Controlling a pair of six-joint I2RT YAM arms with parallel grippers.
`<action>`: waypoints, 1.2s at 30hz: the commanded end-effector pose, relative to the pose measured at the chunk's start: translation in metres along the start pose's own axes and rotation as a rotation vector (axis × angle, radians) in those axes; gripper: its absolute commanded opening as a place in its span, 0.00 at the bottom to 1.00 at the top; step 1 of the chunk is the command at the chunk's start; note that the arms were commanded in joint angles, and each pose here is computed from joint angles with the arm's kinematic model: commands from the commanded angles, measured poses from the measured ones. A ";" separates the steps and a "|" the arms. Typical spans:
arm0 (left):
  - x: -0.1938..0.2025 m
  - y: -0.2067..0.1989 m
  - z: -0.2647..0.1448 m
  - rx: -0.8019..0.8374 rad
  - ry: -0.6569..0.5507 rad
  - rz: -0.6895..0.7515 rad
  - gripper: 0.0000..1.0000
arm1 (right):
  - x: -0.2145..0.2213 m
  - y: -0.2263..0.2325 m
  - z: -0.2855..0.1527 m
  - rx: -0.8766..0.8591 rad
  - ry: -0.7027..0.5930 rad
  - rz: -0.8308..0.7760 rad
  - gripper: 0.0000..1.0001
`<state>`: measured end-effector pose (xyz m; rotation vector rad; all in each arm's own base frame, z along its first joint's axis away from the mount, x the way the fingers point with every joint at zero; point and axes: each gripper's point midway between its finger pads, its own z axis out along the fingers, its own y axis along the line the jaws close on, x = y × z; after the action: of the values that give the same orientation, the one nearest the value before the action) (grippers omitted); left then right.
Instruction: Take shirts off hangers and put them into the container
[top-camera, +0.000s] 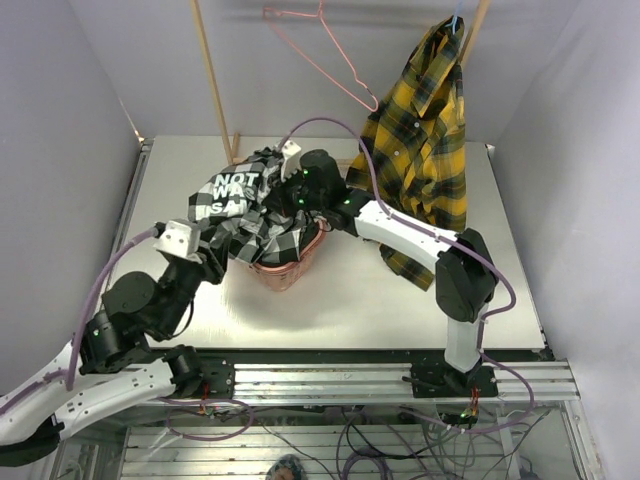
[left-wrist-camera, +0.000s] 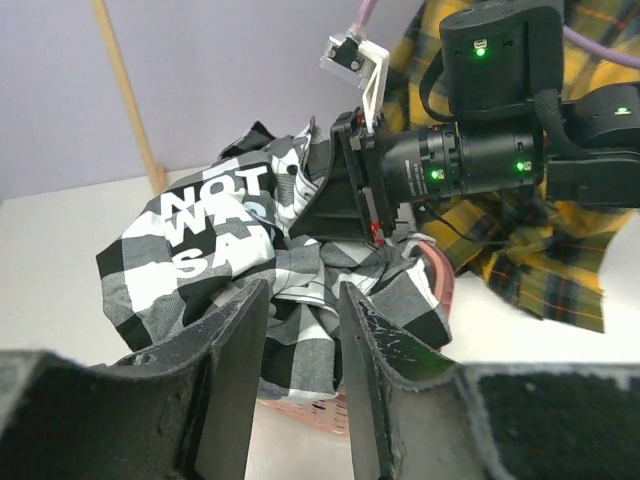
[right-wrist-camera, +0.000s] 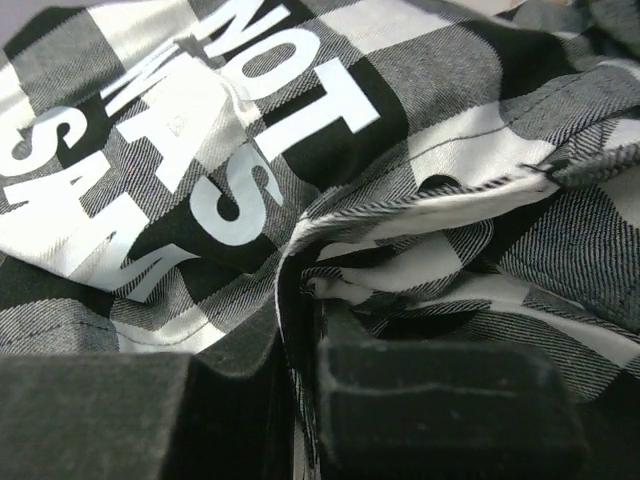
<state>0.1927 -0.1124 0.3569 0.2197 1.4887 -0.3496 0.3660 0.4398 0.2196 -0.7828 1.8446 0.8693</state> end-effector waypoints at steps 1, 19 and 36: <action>0.014 0.007 0.013 -0.105 0.071 0.026 0.45 | 0.053 0.007 0.010 0.050 0.184 -0.008 0.00; 0.050 0.006 0.046 -0.238 0.230 0.033 0.43 | 0.147 0.004 0.001 0.110 0.326 0.076 0.16; 0.057 0.015 0.043 -0.313 0.266 0.004 0.57 | -0.044 0.033 -0.103 0.163 -0.125 0.004 0.47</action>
<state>0.2419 -0.1295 0.2865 0.1197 1.7937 -0.0672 0.3108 0.4038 0.2638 -0.6927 1.8396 0.7959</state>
